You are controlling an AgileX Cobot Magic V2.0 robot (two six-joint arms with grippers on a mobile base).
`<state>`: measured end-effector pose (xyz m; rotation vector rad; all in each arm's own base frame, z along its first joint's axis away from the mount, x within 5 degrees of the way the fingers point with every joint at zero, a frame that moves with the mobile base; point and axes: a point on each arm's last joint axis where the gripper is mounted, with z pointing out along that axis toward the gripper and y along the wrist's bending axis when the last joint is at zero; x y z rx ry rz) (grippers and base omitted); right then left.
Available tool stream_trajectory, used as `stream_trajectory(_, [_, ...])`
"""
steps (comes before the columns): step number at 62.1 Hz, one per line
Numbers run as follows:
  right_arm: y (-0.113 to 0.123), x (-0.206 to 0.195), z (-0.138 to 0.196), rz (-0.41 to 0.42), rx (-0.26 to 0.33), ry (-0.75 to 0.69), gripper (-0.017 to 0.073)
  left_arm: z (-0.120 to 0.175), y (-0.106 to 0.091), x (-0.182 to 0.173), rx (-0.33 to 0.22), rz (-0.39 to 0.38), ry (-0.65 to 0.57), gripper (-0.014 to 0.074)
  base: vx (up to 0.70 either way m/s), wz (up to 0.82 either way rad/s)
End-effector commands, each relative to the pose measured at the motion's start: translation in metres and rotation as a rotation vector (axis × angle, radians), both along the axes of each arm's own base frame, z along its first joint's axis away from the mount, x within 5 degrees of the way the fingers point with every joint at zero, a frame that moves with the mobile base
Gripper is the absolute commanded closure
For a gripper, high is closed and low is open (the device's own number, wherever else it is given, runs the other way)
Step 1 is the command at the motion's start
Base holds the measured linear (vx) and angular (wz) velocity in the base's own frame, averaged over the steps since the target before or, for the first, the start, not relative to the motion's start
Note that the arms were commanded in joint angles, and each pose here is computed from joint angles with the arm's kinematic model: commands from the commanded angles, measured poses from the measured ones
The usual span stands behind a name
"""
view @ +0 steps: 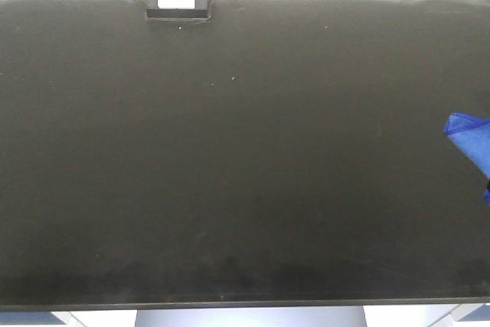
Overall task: Wipe right workspace with blue cloth
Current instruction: 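Lower the held blue cloth onto the counter with the right gripper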
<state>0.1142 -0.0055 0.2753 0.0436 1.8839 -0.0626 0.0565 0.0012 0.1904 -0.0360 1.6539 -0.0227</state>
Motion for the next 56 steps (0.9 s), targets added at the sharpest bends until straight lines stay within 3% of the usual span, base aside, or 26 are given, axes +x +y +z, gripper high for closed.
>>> stream_trajectory(1, [0.002, 0.003, 0.017, 0.025, -0.01, -0.105, 0.0567, -0.002, -0.001, 0.0, -0.008, -0.006, -0.064, 0.0599, 0.04, 0.0])
stream_trajectory(25, [0.003, 0.007, 0.017, 0.035, -0.016, -0.11, 0.0567, -0.002, -0.001, 0.0, -0.008, -0.006, -0.064, 0.0599, 0.01, -0.01])
stream_trajectory(33, [0.001, 0.023, 0.0, 0.027, -0.053, 0.033, 0.0567, -0.002, -0.001, 0.0, -0.008, -0.006, -0.064, 0.0599, 0.0, 0.0])
stream_trajectory(45, [0.003, 0.055, -0.032, 0.045, -0.047, 0.223, 0.0567, -0.002, -0.001, 0.0, -0.008, -0.006, -0.064, 0.0599, 0.0, 0.0])
stream_trajectory(56, [0.007, 0.081, -0.058, 0.087, -0.027, 0.3, 0.0567, -0.002, -0.001, 0.0, -0.008, -0.006, -0.064, 0.0599, 0.0, 0.0])
